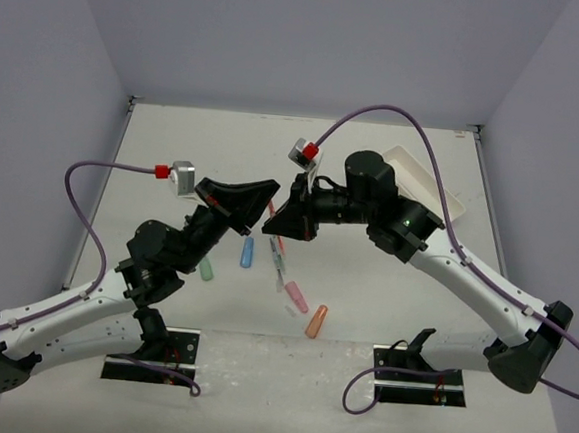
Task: Sort the stationery into containers
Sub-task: Close the pen cap on the pen, then place the pen in the storage box.
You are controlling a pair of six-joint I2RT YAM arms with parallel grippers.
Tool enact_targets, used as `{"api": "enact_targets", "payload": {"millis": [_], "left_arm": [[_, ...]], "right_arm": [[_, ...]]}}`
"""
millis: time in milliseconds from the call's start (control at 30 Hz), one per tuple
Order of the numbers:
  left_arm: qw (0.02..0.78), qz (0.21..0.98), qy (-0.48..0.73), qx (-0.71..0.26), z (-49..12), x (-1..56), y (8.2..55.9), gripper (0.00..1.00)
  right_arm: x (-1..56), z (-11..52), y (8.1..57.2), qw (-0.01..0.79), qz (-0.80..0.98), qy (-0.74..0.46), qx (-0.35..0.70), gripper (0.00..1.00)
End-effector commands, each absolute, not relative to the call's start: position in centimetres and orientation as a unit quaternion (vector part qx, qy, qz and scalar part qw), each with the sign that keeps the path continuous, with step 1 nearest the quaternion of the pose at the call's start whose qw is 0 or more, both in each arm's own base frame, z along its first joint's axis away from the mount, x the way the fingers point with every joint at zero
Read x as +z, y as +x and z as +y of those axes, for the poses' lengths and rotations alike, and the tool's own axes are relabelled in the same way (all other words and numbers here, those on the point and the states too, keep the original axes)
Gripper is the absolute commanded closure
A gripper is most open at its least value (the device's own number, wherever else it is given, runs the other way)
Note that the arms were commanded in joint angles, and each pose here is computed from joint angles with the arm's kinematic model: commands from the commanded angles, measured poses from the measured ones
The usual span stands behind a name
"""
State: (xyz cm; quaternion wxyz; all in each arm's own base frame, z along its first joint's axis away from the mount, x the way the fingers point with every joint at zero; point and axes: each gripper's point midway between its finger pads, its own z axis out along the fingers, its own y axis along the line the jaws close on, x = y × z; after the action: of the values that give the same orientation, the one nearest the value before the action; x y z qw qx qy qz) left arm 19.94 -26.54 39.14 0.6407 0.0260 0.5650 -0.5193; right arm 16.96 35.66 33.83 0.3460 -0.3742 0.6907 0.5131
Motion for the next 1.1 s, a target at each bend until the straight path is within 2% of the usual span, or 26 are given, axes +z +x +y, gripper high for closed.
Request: {"api": "enact_targets", "payload": {"millis": [0,33,67,133,267,333,467,600,700,833,933,1067], "left_arm": [[0.499,0.694,0.158,-0.494,-30.0,29.0,15.4,1.0],[0.515,0.697,0.145,-0.478,-29.3,29.9,16.0,0.98],[0.53,0.7,0.132,-0.461,-28.5,30.8,16.7,0.92],[0.55,0.715,0.104,-0.418,-26.9,31.9,18.0,0.58],[0.603,0.721,0.013,-0.341,-22.0,37.2,20.3,0.11],[0.624,0.714,-0.024,-0.316,-20.0,39.0,21.1,0.0],[0.644,0.707,-0.091,-0.278,-15.6,42.1,21.1,0.0],[0.649,0.71,-0.098,-0.255,-12.8,42.1,20.2,0.0],[0.644,0.722,-0.086,-0.24,-11.9,40.6,19.7,0.0],[0.62,0.747,-0.047,-0.233,-12.4,37.4,19.0,0.0],[0.594,0.77,-0.022,-0.229,-13.4,34.3,18.6,0.0],[0.569,0.792,0.011,-0.219,-14.9,30.8,18.5,0.0]], "right_arm": [[40.8,35.0,25.1,0.552,0.605,-0.305,0.485,1.0],[39.1,35.0,24.9,0.543,0.611,-0.311,0.485,1.0],[37.6,35.0,24.7,0.537,0.615,-0.316,0.483,1.0],[35.3,34.7,24.5,0.529,0.625,-0.325,0.473,1.0],[30.3,33.4,23.8,0.504,0.66,-0.333,0.447,1.0],[29.0,32.8,23.7,0.499,0.671,-0.336,0.432,1.0],[26.2,29.9,25.4,0.488,0.716,-0.33,0.374,1.0],[25.0,26.5,26.7,0.486,0.742,-0.326,0.327,1.0],[24.3,23.9,27.9,0.491,0.76,-0.34,0.256,1.0],[22.0,18.4,31.2,0.498,0.791,-0.344,0.094,1.0],[20.6,12.9,34.6,0.457,0.842,-0.286,-0.03,1.0],[19.3,6.4,37.6,0.417,0.87,-0.228,-0.131,1.0]]}}
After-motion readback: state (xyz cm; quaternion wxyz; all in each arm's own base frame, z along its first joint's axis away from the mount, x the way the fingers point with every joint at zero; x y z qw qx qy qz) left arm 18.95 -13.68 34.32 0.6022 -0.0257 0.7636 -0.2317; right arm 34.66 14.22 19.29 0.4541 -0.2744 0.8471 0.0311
